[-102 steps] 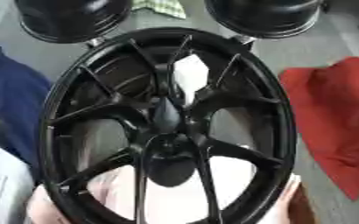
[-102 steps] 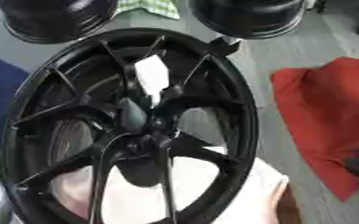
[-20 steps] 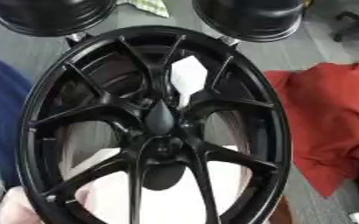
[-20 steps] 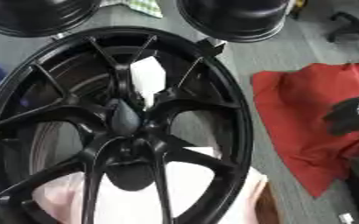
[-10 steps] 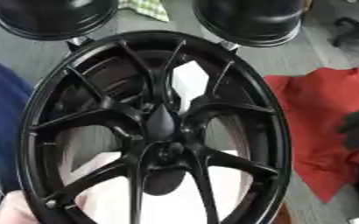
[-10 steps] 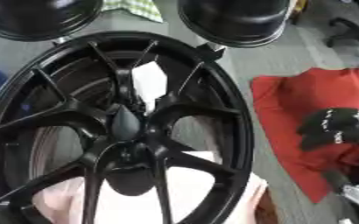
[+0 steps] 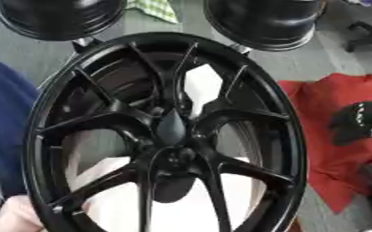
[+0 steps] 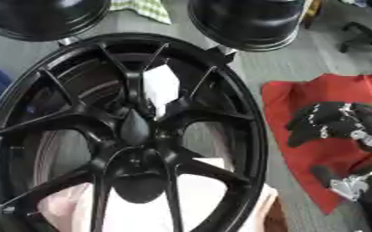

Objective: Pull the pin out of the wheel hub.

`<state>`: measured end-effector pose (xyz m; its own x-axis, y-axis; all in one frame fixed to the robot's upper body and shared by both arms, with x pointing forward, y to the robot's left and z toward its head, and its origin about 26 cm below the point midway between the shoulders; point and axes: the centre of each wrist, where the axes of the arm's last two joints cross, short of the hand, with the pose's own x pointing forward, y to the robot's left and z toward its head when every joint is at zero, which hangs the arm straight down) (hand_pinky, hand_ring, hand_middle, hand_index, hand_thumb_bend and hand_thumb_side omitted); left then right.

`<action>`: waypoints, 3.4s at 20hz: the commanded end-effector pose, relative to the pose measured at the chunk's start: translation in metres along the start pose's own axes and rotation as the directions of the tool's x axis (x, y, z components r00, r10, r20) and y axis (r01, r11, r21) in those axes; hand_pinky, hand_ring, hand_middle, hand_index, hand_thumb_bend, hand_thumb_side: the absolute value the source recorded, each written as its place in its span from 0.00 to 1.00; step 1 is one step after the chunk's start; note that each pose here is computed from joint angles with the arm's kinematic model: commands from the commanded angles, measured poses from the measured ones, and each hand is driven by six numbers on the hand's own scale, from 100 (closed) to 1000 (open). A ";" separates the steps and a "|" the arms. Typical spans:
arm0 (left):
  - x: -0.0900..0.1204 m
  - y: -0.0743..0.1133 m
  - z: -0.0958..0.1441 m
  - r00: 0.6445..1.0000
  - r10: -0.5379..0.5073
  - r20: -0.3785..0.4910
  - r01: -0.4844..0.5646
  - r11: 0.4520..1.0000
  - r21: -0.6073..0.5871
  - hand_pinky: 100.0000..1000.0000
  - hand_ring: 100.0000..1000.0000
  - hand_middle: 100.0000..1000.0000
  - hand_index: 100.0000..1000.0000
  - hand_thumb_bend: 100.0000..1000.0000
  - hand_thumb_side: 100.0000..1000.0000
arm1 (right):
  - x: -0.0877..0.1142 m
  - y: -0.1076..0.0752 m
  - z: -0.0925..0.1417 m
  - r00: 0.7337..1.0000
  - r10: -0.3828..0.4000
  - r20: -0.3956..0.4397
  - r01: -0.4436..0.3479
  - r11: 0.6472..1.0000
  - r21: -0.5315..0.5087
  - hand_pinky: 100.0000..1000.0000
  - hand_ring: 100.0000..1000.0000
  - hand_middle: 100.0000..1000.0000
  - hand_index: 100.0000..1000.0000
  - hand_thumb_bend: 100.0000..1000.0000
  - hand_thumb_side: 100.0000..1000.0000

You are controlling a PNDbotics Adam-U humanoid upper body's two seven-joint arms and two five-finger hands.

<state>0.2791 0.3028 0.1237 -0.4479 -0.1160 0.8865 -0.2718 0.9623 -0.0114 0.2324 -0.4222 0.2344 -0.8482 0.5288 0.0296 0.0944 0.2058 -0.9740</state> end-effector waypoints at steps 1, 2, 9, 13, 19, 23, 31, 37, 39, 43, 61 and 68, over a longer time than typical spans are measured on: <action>0.005 -0.001 -0.002 1.000 0.006 0.018 -0.006 1.000 -0.013 0.64 0.58 0.49 0.71 0.19 0.50 | 0.000 -0.018 -0.008 1.000 0.017 -0.004 -0.017 1.000 -0.020 0.78 0.74 0.60 0.76 0.00 0.43; 0.004 -0.002 -0.002 1.000 0.009 0.015 -0.009 1.000 -0.016 0.64 0.56 0.49 0.71 0.19 0.50 | 0.000 -0.020 -0.009 1.000 0.015 -0.011 -0.015 0.999 -0.031 0.78 0.74 0.60 0.76 0.00 0.43; 0.002 -0.007 -0.001 1.000 0.030 0.004 -0.030 0.999 -0.037 0.63 0.53 0.49 0.71 0.19 0.49 | -0.001 -0.032 -0.015 0.997 -0.007 -0.082 0.001 0.997 -0.082 0.78 0.75 0.61 0.76 0.00 0.43; 0.001 -0.009 -0.001 0.999 0.042 -0.003 -0.042 0.998 -0.036 0.63 0.53 0.49 0.71 0.20 0.49 | -0.001 -0.036 -0.016 0.992 -0.025 -0.125 0.013 0.995 -0.095 0.77 0.75 0.61 0.76 0.00 0.43; 0.002 -0.011 -0.003 0.999 0.051 0.006 -0.051 0.998 -0.042 0.63 0.53 0.49 0.70 0.20 0.49 | -0.001 -0.038 -0.016 0.977 -0.072 -0.203 0.048 0.992 -0.118 0.76 0.75 0.60 0.75 0.00 0.48; 0.002 -0.012 -0.004 0.998 0.058 0.007 -0.057 0.998 -0.036 0.63 0.53 0.49 0.70 0.21 0.49 | -0.001 -0.038 -0.014 0.965 -0.093 -0.245 0.062 0.990 -0.130 0.76 0.75 0.60 0.75 0.00 0.49; 0.002 -0.018 -0.005 0.997 0.079 0.006 -0.079 0.996 -0.046 0.64 0.53 0.48 0.70 0.22 0.49 | -0.017 -0.056 -0.008 0.947 -0.083 -0.309 0.033 0.986 -0.164 0.76 0.75 0.62 0.76 0.00 0.45; 0.000 -0.013 -0.004 0.998 0.060 0.001 -0.060 0.997 -0.041 0.64 0.53 0.48 0.70 0.23 0.48 | -0.013 -0.078 -0.024 0.960 0.053 -0.276 -0.080 0.993 -0.088 0.82 0.78 0.69 0.78 0.09 0.40; 0.001 -0.015 -0.005 0.998 0.064 0.003 -0.063 0.997 -0.049 0.64 0.53 0.48 0.70 0.23 0.48 | -0.008 -0.075 -0.031 0.966 0.078 -0.248 -0.095 0.994 -0.058 0.81 0.77 0.68 0.78 0.06 0.39; -0.002 -0.015 -0.003 0.998 0.065 -0.012 -0.066 0.997 -0.047 0.64 0.53 0.48 0.70 0.24 0.48 | -0.001 -0.073 -0.041 0.972 0.123 -0.203 -0.135 0.990 -0.045 0.81 0.78 0.70 0.78 0.05 0.39; -0.008 -0.020 0.002 0.995 0.085 -0.044 -0.088 0.994 -0.068 0.64 0.53 0.47 0.70 0.25 0.48 | -0.031 -0.086 -0.041 0.950 0.122 -0.287 -0.099 0.991 0.095 0.80 0.80 0.72 0.79 0.03 0.46; -0.011 -0.021 0.003 0.995 0.086 -0.056 -0.090 0.993 -0.073 0.64 0.53 0.47 0.70 0.25 0.48 | -0.035 -0.085 -0.042 0.952 0.114 -0.283 -0.081 0.989 0.124 0.80 0.81 0.74 0.80 0.06 0.47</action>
<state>0.2874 0.2827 0.1100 -0.4110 -0.0165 0.9115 -0.1746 0.9828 -0.0609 0.2782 -0.4246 0.3146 -0.6481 0.7614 0.0126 0.0818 0.0861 -0.9929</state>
